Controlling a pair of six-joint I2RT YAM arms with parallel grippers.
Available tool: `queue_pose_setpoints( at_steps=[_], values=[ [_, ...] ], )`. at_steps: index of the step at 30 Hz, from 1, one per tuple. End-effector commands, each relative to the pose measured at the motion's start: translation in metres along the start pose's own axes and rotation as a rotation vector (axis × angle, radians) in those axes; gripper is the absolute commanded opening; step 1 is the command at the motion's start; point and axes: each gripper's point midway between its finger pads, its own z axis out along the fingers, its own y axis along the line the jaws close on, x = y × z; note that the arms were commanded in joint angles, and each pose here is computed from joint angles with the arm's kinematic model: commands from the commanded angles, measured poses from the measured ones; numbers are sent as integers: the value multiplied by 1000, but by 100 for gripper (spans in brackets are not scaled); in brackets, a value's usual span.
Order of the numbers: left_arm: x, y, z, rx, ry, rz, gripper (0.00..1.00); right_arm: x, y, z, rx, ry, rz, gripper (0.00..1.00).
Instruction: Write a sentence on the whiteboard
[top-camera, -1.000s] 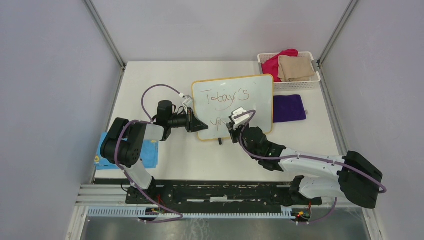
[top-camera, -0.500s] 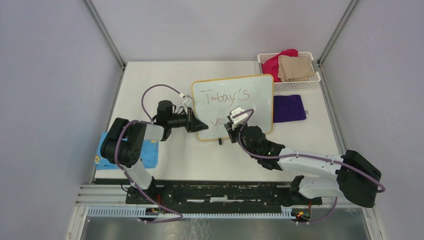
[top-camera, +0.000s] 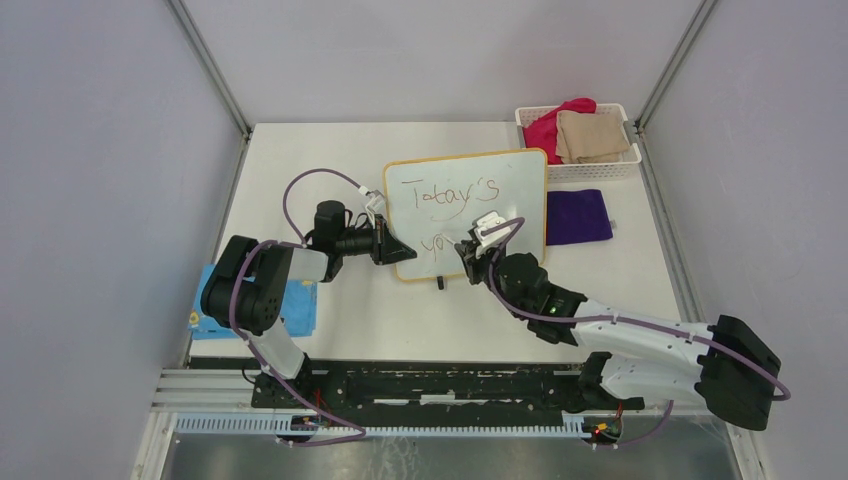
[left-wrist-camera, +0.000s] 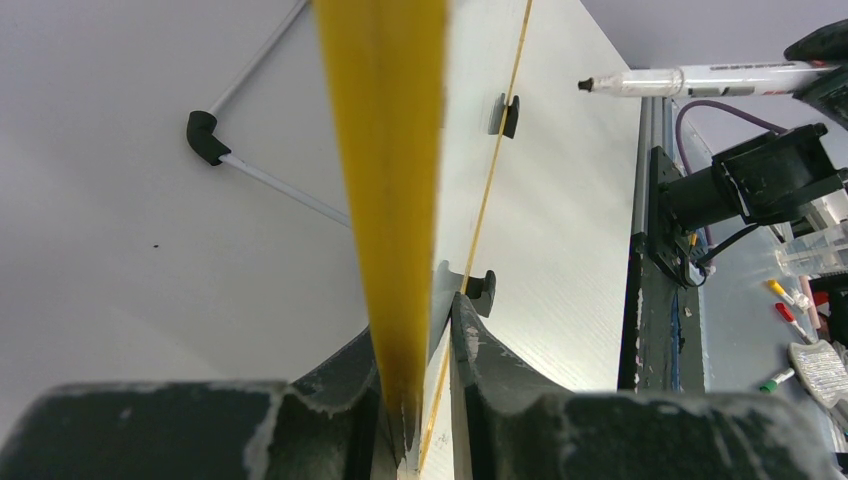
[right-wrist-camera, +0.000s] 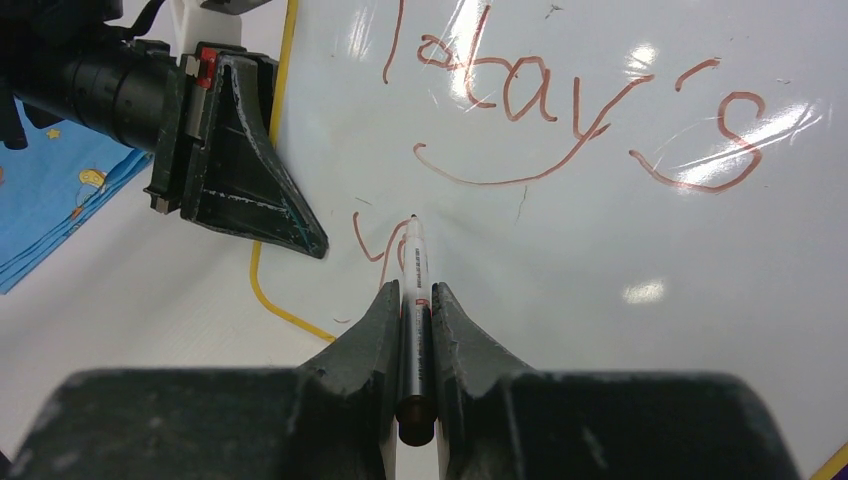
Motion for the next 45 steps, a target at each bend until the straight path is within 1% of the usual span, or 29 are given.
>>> queue_pose_setpoints(
  at_steps=[1,18,23,38,45],
  values=[
    [42,20,1,-109,103,-103,2,-23,-8,1,31,-58,21,0],
    [42,20,1,-109,102,-102,2,-9,-13,15,57,-17,6,0],
    [43,20,1,-109,103,-103,2,4,-15,15,63,10,0,0],
    [43,21,1,-110,106,-106,2,42,-19,-1,53,71,27,0],
    [43,21,1,-110,105,-106,2,41,-28,-6,89,63,26,0]
  ],
)
